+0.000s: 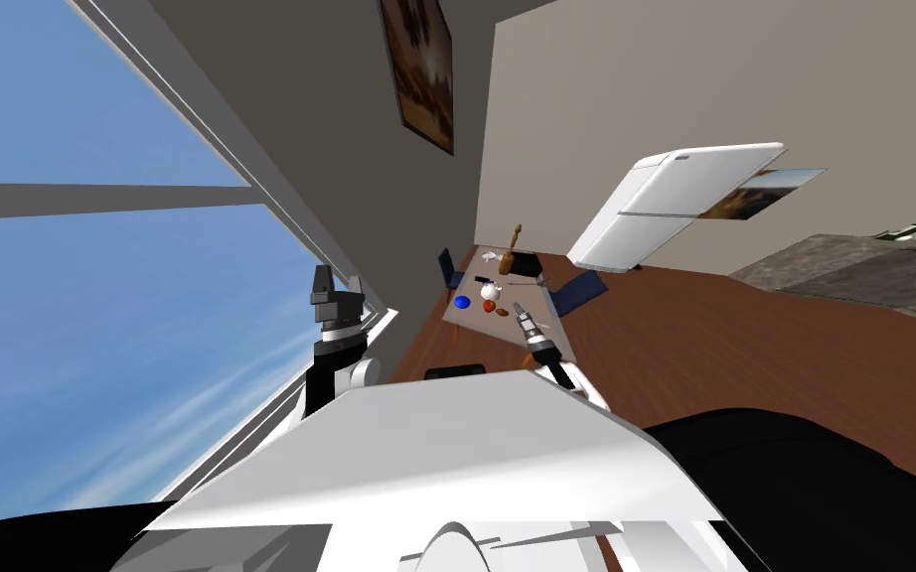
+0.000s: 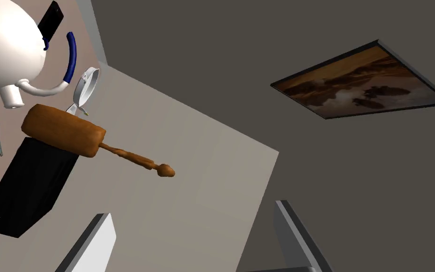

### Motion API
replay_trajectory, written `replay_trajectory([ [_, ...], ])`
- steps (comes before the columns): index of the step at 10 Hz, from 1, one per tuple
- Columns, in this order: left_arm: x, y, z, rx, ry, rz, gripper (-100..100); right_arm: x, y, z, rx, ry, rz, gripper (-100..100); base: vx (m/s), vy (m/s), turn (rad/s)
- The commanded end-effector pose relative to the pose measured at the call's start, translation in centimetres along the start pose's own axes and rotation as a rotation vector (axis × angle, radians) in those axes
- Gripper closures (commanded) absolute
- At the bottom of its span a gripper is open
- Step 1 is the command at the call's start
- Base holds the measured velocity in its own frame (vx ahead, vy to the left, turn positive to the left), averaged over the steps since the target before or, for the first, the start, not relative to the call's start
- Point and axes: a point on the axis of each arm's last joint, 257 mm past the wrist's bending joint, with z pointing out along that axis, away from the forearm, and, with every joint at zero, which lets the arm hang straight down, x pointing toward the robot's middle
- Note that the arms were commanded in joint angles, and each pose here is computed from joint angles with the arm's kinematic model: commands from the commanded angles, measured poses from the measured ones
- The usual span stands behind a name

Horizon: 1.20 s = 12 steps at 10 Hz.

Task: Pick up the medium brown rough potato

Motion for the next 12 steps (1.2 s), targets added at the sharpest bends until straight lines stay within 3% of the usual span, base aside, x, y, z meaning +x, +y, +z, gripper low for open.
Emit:
replay_trajectory([
  [1, 0.0, 0.0, 0.0, 0.000, 0.000, 0.000, 0, 1.1, -2.6, -0.7, 0.058, 0.044, -0.065, -100, -0.082, 0.037, 0.281],
  [4, 0.0, 0.0, 0.0, 0.000, 0.000, 0.000, 0, 2.0, -5.7, -1.8, 0.117, 0.096, -0.142, -100, -0.059, 0.030, 0.230],
  [5, 0.0, 0.0, 0.0, 0.000, 0.000, 0.000, 0, 2.5, -8.1, -2.7, 0.161, 0.137, -0.199, -100, -0.051, 0.042, 0.330],
  [6, 0.0, 0.0, 0.0, 0.000, 0.000, 0.000, 0, 2.6, -8.4, -2.9, 0.167, 0.143, -0.207, -100, -0.033, 0.031, 0.159],
  [12, 0.0, 0.0, 0.0, 0.000, 0.000, 0.000, 0, 3.8, -16.6, -7.5, 0.321, 0.302, -0.407, -100, -0.027, 0.033, 0.247],
])
